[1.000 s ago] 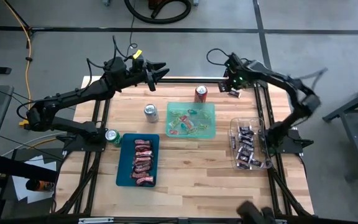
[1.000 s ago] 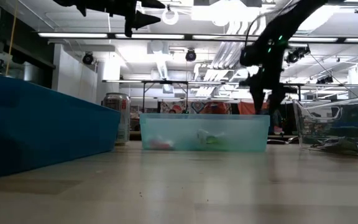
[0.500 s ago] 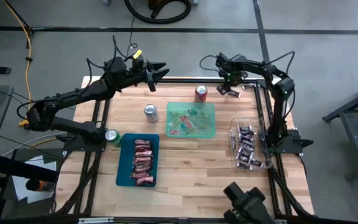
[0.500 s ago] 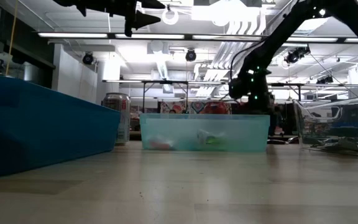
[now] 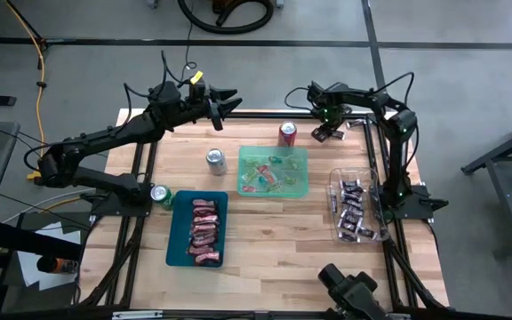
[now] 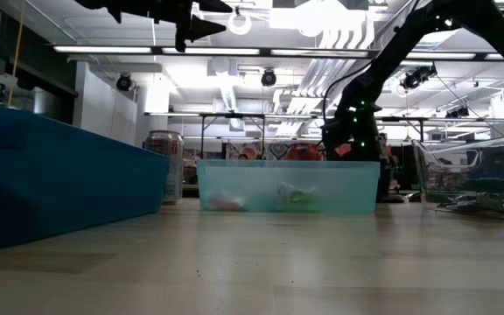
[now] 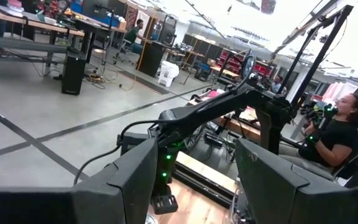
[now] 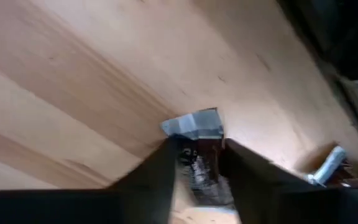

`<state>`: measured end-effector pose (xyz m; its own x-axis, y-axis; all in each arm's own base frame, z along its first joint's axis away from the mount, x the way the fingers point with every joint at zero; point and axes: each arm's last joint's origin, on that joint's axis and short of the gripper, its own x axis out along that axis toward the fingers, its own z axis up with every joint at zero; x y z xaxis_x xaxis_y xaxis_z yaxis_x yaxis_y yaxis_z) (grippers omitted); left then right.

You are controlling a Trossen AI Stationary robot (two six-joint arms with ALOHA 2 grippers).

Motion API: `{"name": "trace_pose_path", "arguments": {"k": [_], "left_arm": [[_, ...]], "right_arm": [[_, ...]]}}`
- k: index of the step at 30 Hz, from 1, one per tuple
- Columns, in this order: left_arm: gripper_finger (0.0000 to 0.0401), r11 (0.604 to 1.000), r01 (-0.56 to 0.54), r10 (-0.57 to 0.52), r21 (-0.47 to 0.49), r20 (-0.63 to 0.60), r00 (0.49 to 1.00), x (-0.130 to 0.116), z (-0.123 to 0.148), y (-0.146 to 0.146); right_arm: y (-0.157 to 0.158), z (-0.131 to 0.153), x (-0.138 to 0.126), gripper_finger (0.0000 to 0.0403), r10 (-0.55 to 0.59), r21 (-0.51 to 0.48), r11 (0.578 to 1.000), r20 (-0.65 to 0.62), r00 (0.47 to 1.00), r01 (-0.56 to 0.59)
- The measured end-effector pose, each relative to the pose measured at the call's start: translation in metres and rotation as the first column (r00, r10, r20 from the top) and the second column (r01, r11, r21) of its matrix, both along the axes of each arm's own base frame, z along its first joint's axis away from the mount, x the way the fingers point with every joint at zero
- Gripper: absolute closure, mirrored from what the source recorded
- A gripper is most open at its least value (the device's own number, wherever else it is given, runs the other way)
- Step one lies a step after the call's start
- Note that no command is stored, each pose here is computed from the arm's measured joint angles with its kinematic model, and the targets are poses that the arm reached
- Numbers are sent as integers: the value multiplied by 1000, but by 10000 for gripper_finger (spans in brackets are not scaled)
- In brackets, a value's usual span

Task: Organize candy in baskets
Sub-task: Put the white brown chocolate into the transparent bin

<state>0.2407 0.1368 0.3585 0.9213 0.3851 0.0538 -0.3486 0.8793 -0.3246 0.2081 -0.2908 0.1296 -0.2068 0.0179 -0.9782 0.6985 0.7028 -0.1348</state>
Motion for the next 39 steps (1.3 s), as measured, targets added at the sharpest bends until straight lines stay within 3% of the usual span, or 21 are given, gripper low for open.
{"name": "trace_pose_path", "arguments": {"k": [3, 4, 7, 13, 19, 23, 27, 32, 36, 39], "left_arm": [[198, 1000, 0, 0, -1, -1, 1000, 0, 0, 0], [198, 1000, 0, 0, -1, -1, 1000, 0, 0, 0], [198, 1000, 0, 0, -3, -4, 1000, 0, 0, 0], [198, 1000, 0, 0, -9, -14, 1000, 0, -2, 0], [198, 999, -19, 19, -39, -16, 1000, 0, -3, 1], [198, 998, -43, 42, -45, -24, 999, 0, -4, 1], [198, 996, -49, 50, -70, 0, 999, -1, -3, 1], [198, 996, -28, 30, -85, 24, 999, 0, -1, 1], [198, 997, -14, 15, -72, 12, 1000, 0, -2, 0], [198, 998, 22, -23, -57, -6, 1000, 0, -3, -1]], "right_arm": [[4, 5, 3, 370, 14, 3, 1000, 19, 1000, -14], [5, 8, 4, 384, 19, -4, 1000, 33, 999, -19], [14, 24, 5, 381, 27, -18, 1000, 51, 998, -26], [40, 96, 6, 397, 25, -145, 989, 233, 972, 9], [97, 175, 3, 401, 55, -199, 978, 536, 842, 63], [134, 205, -3, 401, 79, -242, 967, 596, 799, 85], [149, 220, -11, 402, 71, -272, 953, 628, 775, 133], [162, 217, -21, 402, -32, -165, 974, 579, 815, 155], [191, 212, -24, 403, -64, -65, 992, 452, 890, 104], [219, 211, -24, 403, -65, -52, 995, 347, 936, 88]]}}
